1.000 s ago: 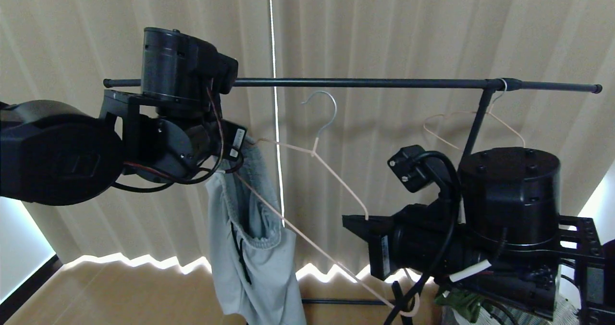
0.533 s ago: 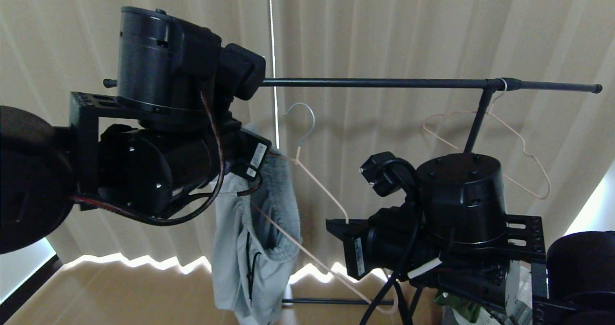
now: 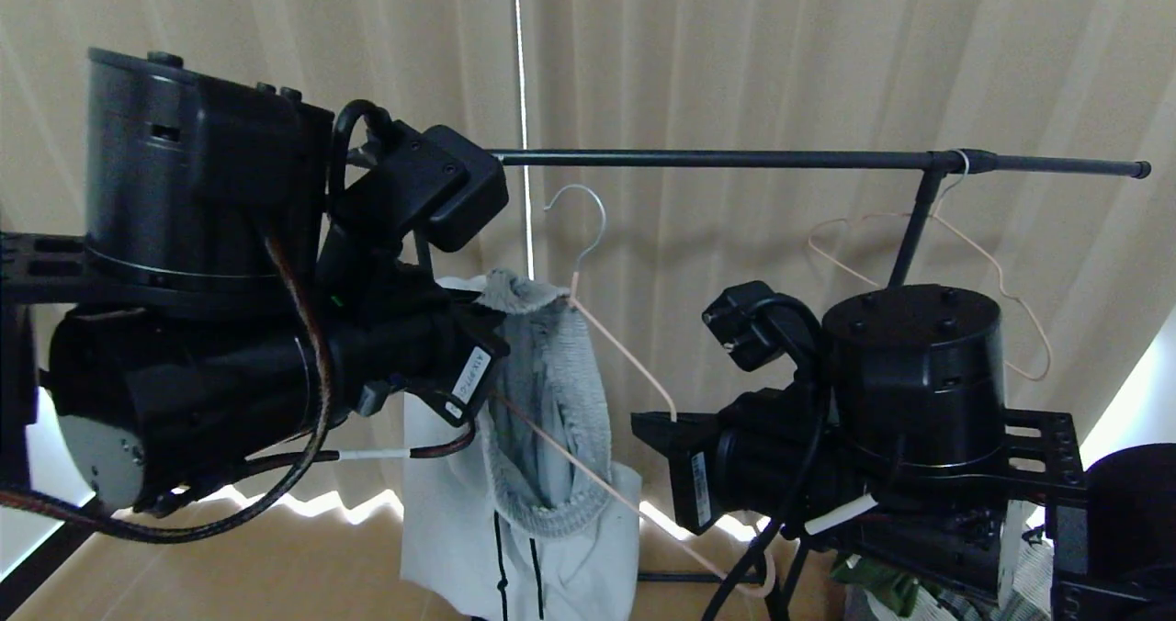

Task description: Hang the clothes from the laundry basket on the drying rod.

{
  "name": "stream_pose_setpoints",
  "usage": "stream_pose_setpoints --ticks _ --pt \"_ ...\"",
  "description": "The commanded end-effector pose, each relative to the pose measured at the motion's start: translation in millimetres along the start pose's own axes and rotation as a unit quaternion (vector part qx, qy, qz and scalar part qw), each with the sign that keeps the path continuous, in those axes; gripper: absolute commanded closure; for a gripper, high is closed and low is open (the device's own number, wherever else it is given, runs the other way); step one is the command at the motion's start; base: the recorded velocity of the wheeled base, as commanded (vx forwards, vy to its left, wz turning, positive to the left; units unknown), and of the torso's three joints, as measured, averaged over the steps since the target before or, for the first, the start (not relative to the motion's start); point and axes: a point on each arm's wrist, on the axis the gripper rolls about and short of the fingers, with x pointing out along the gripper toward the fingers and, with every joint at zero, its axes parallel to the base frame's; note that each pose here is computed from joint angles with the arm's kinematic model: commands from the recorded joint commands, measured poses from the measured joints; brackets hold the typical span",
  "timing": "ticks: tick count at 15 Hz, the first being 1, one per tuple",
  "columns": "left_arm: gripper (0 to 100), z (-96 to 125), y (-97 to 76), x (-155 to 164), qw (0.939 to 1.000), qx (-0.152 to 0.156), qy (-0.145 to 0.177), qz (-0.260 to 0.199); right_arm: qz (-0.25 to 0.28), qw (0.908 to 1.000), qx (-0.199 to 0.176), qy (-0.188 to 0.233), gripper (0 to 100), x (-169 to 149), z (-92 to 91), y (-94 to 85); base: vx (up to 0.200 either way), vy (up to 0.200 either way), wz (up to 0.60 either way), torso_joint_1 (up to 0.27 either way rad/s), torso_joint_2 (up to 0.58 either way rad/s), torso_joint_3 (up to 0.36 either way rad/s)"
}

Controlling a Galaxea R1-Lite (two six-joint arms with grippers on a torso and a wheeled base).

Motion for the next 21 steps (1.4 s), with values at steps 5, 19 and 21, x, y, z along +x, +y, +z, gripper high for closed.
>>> stream_pose_setpoints --ticks 5,19,21 --pt "100 -9 -2.1 -6 0.9999 0.005 0.004 -0.008 0.017 0.9980 -0.029 -0.054 100 -12 2.0 -1.2 0.000 0.000 0.00 0.000 0.00 0.000" --pt "0 -37 26.8 -54 0.9964 0.045 -0.071 0.011 -0.018 0.9919 -0.052 -0.115 100 -49 28.8 -35.9 0.000 0.000 0.00 0.000 0.00 0.000" --pt "0 -29 49.6 -53 0.9913 0.090 -0.093 0.024 -0.013 0.9941 -0.051 -0.094 100 -64 47.0 -41.7 0.000 0.000 0.00 0.000 0.00 0.000"
